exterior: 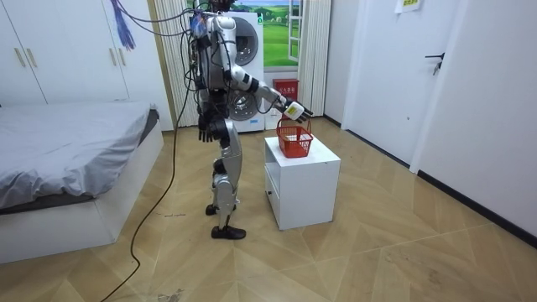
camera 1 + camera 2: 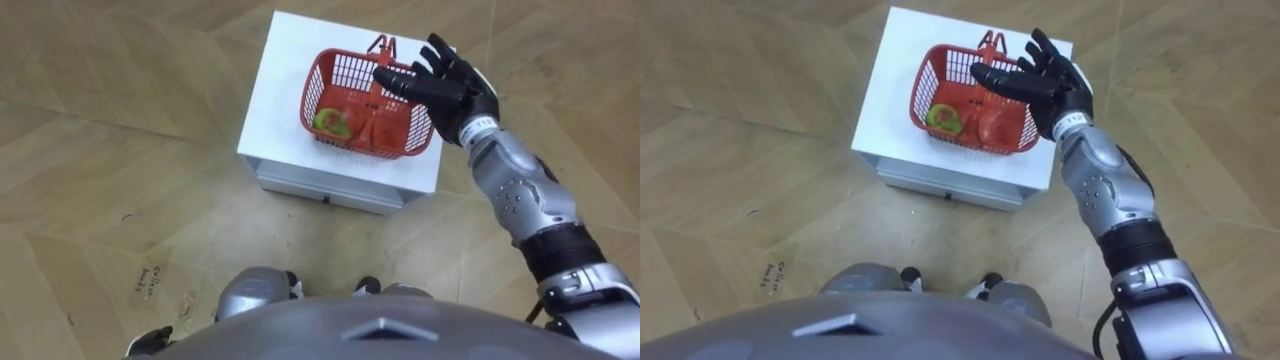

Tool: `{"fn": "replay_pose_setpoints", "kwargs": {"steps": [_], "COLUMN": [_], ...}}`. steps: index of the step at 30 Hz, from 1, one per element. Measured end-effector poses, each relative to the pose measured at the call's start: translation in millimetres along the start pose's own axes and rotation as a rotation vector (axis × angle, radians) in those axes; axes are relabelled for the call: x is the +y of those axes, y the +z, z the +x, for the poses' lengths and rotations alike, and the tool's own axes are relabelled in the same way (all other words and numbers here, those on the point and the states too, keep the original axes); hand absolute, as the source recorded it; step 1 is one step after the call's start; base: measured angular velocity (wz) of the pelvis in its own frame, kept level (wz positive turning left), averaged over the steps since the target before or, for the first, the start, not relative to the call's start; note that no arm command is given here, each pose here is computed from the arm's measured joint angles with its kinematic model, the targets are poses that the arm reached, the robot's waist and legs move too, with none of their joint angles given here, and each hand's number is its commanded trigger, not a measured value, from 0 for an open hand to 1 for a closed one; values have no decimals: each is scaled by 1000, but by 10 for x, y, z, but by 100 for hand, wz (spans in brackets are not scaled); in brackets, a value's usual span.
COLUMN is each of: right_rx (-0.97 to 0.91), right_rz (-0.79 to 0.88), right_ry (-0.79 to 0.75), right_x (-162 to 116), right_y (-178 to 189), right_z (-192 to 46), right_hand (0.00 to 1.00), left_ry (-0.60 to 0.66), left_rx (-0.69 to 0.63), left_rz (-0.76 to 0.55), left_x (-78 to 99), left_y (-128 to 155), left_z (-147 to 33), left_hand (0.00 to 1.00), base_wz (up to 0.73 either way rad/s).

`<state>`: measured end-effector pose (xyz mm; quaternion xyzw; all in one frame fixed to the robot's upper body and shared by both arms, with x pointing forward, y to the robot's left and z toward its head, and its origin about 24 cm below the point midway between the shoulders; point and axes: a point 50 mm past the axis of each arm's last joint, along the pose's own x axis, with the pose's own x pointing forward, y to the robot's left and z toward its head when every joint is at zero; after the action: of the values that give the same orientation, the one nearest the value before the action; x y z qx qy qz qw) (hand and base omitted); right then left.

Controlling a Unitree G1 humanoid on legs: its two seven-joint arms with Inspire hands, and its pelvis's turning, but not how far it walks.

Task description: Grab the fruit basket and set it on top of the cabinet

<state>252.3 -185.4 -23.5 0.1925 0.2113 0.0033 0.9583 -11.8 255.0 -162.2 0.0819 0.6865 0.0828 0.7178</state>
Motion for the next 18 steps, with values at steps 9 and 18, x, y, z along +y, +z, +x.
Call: {"fn": "replay_pose_setpoints", "kwargs": {"steps": [9,18], "right_rx": [0,105], "right_rz": [-54,-181], "right_ry": [-160,-452], "right_x": [-286,-747], "right_y": [-136,-554], "right_z": [-232,-514], "right_hand": [0,0], "left_ry": [70,111], "left_rx": [-16,-111], "left_rz": [17,7], "left_x": [18,-12], "left_y": [41,263], "left_z": [1,-1], "left_hand": [0,0], "base_wz": [-10,-9]}}
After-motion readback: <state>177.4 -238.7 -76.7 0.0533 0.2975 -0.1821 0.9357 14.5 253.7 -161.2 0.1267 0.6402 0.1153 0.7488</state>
